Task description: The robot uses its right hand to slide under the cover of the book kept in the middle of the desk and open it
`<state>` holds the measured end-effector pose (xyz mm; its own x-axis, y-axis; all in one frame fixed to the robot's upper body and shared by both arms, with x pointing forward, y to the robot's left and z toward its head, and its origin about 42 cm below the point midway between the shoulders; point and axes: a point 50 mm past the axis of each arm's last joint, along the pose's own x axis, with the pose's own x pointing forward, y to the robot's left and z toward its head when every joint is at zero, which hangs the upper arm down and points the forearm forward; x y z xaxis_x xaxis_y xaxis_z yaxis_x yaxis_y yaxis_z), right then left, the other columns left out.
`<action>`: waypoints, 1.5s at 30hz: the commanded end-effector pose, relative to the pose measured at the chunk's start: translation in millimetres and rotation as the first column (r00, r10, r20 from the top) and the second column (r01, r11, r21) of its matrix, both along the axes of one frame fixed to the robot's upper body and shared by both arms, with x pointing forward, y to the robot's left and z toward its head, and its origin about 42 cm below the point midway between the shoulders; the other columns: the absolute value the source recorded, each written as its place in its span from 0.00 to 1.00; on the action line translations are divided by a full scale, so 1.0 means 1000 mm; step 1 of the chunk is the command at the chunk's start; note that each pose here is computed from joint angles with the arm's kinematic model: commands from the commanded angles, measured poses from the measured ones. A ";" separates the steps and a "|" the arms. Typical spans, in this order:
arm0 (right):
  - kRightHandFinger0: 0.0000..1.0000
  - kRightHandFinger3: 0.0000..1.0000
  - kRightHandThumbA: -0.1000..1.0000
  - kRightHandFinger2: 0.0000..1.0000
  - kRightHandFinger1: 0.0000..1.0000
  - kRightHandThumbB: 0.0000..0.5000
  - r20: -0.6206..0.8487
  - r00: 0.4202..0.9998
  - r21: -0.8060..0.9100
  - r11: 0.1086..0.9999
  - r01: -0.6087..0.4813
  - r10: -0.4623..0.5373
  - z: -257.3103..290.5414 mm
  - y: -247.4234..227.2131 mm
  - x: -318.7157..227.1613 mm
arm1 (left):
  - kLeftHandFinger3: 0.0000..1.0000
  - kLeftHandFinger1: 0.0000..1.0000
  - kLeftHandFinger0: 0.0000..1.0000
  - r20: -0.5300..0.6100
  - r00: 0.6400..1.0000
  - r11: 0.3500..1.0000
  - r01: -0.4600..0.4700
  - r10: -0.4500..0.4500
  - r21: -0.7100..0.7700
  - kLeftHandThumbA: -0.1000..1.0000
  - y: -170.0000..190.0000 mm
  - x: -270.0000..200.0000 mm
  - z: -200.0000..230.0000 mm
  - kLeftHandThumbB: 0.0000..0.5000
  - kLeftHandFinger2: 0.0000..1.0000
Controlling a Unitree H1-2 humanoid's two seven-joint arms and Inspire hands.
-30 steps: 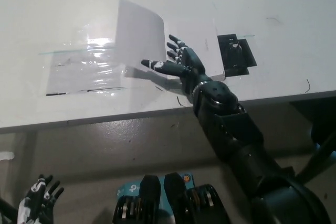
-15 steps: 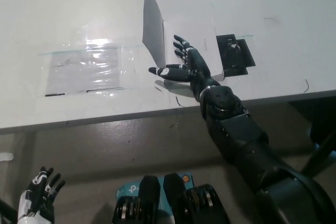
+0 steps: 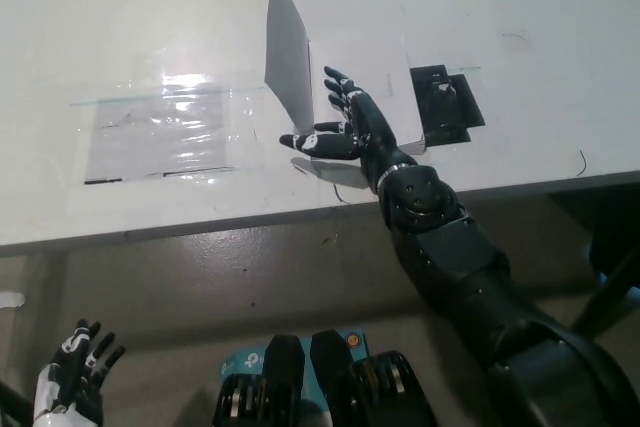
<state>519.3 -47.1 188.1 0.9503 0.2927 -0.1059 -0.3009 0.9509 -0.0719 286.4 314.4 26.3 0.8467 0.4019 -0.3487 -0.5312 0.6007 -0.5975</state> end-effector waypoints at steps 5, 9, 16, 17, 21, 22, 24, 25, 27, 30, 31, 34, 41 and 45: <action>1.00 1.00 1.00 1.00 1.00 0.46 -0.032 0.999 0.158 0.987 -0.007 0.012 0.022 -0.011 0.000 | 0.80 0.70 0.70 0.004 1.000 1.000 -0.015 0.015 0.011 0.87 0.008 -0.006 0.000 0.29 0.74; 1.00 1.00 1.00 1.00 1.00 0.47 -0.013 1.000 0.303 0.953 0.020 -0.016 0.057 -0.029 -0.001 | 0.79 0.70 0.70 -0.007 1.000 1.000 -0.029 0.029 0.008 0.87 0.008 -0.010 -0.004 0.31 0.74; 1.00 1.00 1.00 1.00 1.00 0.39 -0.021 0.990 0.573 0.810 0.124 -0.137 0.124 -0.108 -0.018 | 0.84 0.72 0.74 -0.008 1.000 1.000 -0.030 0.030 0.011 0.92 0.009 -0.020 -0.009 0.26 0.77; 1.00 1.00 1.00 1.00 1.00 0.39 -0.014 0.988 0.599 0.790 0.133 -0.156 0.129 -0.117 -0.020 | 0.85 0.71 0.73 -0.009 1.000 0.999 -0.030 0.030 0.012 0.93 0.009 -0.021 -0.009 0.26 0.77; 1.00 1.00 1.00 1.00 1.00 0.44 0.006 0.972 0.672 0.721 0.170 -0.236 0.140 -0.160 -0.028 | 0.88 0.73 0.73 -0.001 1.000 1.000 -0.021 0.021 0.004 0.93 0.010 -0.023 -0.010 0.26 0.79; 1.00 1.00 1.00 1.00 1.00 0.44 0.006 0.972 0.672 0.721 0.170 -0.235 0.140 -0.160 -0.028 | 0.89 0.73 0.73 0.000 1.000 1.000 -0.023 0.023 0.002 0.93 0.009 -0.024 -0.011 0.26 0.80; 1.00 1.00 1.00 1.00 1.00 0.45 0.012 0.966 0.691 0.700 0.179 -0.259 0.141 -0.178 -0.033 | 0.89 0.74 0.75 0.000 1.000 1.000 -0.023 0.023 -0.001 0.94 0.009 -0.024 -0.011 0.26 0.80; 1.00 1.00 1.00 1.00 1.00 0.44 0.003 0.956 0.733 0.651 0.197 -0.292 0.135 -0.201 -0.041 | 0.87 0.73 0.74 -0.007 1.000 1.000 -0.022 0.022 0.009 0.93 0.008 -0.025 -0.012 0.28 0.78; 1.00 1.00 1.00 1.00 1.00 0.44 -0.016 0.951 0.761 0.613 0.212 -0.310 0.127 -0.217 -0.047 | 0.87 0.73 0.74 -0.007 1.000 1.000 -0.021 0.021 0.008 0.93 0.008 -0.025 -0.013 0.28 0.78; 1.00 1.00 1.00 1.00 1.00 0.43 -0.053 0.937 0.805 0.541 0.245 -0.346 0.112 -0.239 -0.058 | 0.88 0.74 0.75 -0.013 1.000 1.000 -0.022 0.022 0.012 0.93 0.008 -0.025 -0.013 0.27 0.78; 1.00 1.00 1.00 1.00 1.00 0.41 -0.057 0.936 0.812 0.529 0.245 -0.346 0.109 -0.243 -0.060 | 0.87 0.74 0.75 -0.014 1.000 1.000 -0.023 0.024 0.010 0.93 0.007 -0.026 -0.013 0.27 0.78; 1.00 1.00 1.00 1.00 1.00 0.44 -0.104 0.910 0.847 0.444 0.293 -0.401 0.091 -0.266 -0.078 | 0.84 0.71 0.73 -0.022 0.999 1.000 -0.031 0.031 0.005 0.93 0.006 -0.028 -0.014 0.28 0.75; 1.00 1.00 1.00 1.00 1.00 0.45 -0.202 0.856 0.859 0.334 0.388 -0.475 0.045 -0.292 -0.113 | 0.84 0.75 0.77 -0.016 0.999 0.999 -0.032 0.032 -0.011 0.93 0.004 -0.032 -0.020 0.31 0.79; 1.00 1.00 1.00 1.00 1.00 0.54 -0.261 0.819 0.868 0.248 0.431 -0.510 0.021 -0.307 -0.131 | 0.82 0.73 0.75 -0.033 0.999 0.999 -0.039 0.039 -0.009 0.94 0.002 -0.036 -0.022 0.31 0.76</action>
<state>398.3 -348.4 203.3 0.9470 -0.3132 -0.0719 0.2404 0.5419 0.8054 253.5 316.2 2.7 0.8076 0.4178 -0.4163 -0.5898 0.5723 -0.5697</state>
